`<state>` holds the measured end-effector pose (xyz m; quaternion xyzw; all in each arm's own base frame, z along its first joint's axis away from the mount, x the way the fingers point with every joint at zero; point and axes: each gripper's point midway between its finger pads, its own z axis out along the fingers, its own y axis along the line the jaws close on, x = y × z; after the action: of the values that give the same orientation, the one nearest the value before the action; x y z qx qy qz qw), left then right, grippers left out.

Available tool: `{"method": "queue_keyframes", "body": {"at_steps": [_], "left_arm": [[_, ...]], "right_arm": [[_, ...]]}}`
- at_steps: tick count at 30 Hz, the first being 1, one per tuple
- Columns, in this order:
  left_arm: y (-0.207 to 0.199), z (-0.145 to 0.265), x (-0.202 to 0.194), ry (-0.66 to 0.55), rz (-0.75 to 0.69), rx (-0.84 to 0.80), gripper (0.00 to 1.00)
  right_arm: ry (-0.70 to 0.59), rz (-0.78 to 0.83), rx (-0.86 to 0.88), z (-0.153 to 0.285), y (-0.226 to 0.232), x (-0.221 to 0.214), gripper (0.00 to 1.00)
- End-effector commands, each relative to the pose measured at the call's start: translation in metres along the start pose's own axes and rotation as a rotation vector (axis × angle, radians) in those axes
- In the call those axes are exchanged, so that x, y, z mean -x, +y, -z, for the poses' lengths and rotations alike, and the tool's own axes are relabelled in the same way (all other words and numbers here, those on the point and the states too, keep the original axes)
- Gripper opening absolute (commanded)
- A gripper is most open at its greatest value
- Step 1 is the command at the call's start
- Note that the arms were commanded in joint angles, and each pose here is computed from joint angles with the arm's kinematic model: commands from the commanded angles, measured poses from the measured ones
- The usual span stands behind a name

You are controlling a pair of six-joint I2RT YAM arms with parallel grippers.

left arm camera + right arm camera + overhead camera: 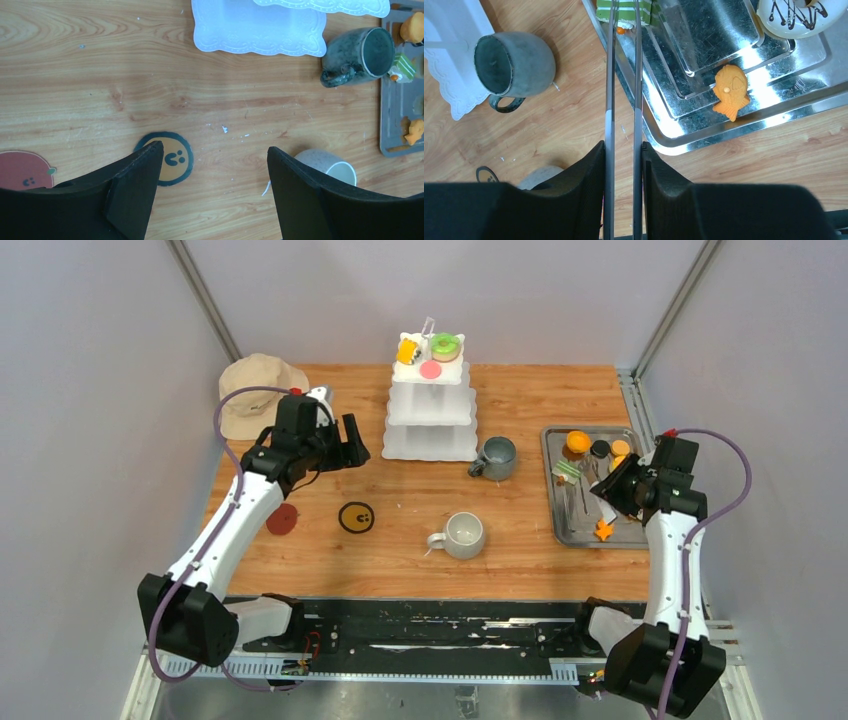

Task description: Serve the afternoon tea

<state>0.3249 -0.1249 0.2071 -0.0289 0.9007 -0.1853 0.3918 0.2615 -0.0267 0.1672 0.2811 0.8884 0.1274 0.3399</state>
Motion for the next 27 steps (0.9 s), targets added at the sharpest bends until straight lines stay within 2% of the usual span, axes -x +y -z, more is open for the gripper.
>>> {"method": "queue_keyframes", "body": {"at_steps": [1,7,10,15,17,19,21,24,27], "left_arm": [[-0.009,0.012,0.011,-0.048,-0.017,-0.031,0.80],[-0.010,0.014,0.011,-0.050,-0.016,-0.034,0.80],[-0.011,0.014,0.011,-0.049,-0.018,-0.039,0.80],[-0.010,0.015,0.011,-0.052,-0.018,-0.037,0.80],[-0.011,0.015,0.011,-0.051,-0.017,-0.038,0.80],[-0.011,0.014,0.011,-0.049,-0.015,-0.039,0.80],[-0.012,0.014,0.012,-0.047,-0.015,-0.041,0.80],[-0.012,0.015,0.013,-0.053,-0.016,-0.042,0.80],[-0.011,0.016,0.013,-0.054,-0.016,-0.039,0.80]], "right_arm": [[-0.037,-0.006,-0.015,0.009,-0.001,0.008,0.01],[-0.018,-0.007,-0.030,0.007,-0.006,0.003,0.01],[0.001,-0.012,-0.024,0.004,-0.006,0.000,0.18],[-0.001,0.043,-0.029,0.009,-0.006,0.005,0.31],[0.008,0.062,-0.004,0.010,0.000,0.005,0.29],[0.026,0.087,0.057,0.010,0.013,0.004,0.18],[0.051,0.128,0.096,0.007,0.025,0.000,0.13],[0.081,0.219,0.070,0.001,0.035,-0.008,0.02],[0.106,0.257,0.047,-0.006,0.039,-0.014,0.01]]}}
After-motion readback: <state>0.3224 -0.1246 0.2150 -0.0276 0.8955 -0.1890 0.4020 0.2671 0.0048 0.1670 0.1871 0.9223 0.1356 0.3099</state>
